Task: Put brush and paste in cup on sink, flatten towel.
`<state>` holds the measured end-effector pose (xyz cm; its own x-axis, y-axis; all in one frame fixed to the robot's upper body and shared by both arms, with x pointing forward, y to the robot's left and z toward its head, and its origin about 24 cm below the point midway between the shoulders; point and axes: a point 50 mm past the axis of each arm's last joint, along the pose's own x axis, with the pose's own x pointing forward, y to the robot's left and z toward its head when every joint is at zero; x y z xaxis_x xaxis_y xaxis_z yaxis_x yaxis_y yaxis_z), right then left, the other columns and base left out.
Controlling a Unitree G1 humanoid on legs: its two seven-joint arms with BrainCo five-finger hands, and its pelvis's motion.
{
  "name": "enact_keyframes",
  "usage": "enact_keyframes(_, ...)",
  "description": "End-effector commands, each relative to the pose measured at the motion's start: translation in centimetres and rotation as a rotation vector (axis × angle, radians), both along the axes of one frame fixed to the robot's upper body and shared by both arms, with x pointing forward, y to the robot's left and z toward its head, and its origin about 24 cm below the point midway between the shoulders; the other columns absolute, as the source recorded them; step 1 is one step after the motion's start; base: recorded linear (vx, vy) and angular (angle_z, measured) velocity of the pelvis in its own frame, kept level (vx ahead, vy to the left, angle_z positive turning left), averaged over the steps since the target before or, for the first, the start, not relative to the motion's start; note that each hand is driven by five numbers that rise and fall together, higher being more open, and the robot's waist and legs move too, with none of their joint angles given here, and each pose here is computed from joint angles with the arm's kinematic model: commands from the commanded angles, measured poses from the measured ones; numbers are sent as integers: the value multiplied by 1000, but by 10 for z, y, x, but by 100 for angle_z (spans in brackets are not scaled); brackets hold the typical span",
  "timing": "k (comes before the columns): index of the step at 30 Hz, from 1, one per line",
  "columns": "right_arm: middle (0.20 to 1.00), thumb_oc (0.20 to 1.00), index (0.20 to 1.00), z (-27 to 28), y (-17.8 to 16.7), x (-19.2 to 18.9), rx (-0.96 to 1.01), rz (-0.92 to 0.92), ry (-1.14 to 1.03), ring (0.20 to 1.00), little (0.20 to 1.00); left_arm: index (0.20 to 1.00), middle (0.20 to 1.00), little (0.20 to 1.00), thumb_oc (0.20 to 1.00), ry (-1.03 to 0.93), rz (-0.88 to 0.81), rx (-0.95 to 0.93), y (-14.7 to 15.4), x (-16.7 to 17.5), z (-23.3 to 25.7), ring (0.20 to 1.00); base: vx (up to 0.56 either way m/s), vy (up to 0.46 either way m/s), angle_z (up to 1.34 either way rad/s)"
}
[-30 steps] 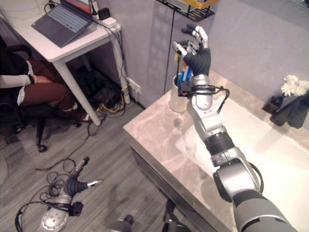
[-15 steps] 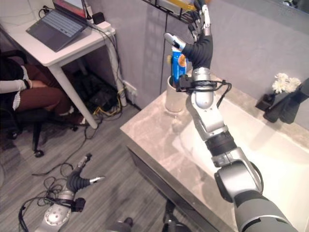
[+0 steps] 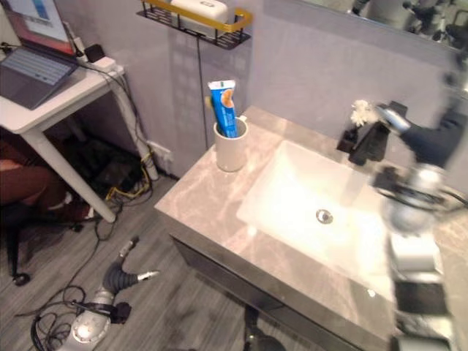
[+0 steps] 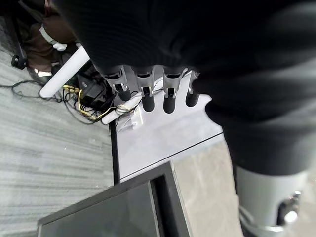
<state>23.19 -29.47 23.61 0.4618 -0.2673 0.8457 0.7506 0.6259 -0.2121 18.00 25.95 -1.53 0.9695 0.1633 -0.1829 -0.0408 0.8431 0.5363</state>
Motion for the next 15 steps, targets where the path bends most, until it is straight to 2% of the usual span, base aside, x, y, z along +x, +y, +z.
enact_keyframes(1, 1000, 1000, 1000, 43, -7, -31, -183, -240, -255, 1000, 1000, 1000, 1000, 1000, 1000, -75, -28, 76, 4, 11, 16, 1000, -45, 71, -36)
enact_keyframes(4, 1000, 1000, 1000, 31, -30, -53, -166, -359, -233, 1000, 1000, 1000, 1000, 1000, 1000, -59, 10, 91, 9, 11, 11, 1000, -59, 73, -44)
enact_keyframes(7, 1000, 1000, 1000, 4, -57, -67, 13, -440, -214, 1000, 1000, 1000, 1000, 1000, 1000, -43, 45, 111, 14, 13, 6, 1000, -52, 71, -42)
enact_keyframes(9, 1000, 1000, 1000, -27, -74, -74, 257, -420, -236, 1000, 1000, 1000, 1000, 1000, 1000, -41, 66, 118, 14, 17, 3, 1000, -104, 49, -44)
enact_keyframes(11, 1000, 1000, 1000, -50, -78, -83, 514, -321, -386, 1000, 1000, 1000, 1000, 1000, 1000, -26, 79, 120, 12, 19, -2, 1000, -44, 70, -52)
enact_keyframes(12, 1000, 1000, 1000, -70, -88, -95, 611, -421, -414, 1000, 1000, 1000, 1000, 1000, 1000, -9, 86, 113, 12, 20, -5, 1000, -34, 49, -42)
enact_keyframes(15, 1000, 1000, 1000, -117, -102, -118, 742, -672, -353, 1000, 1000, 1000, 1000, 1000, 1000, 5, 131, 121, 19, 18, -9, 1000, -87, 24, -18)
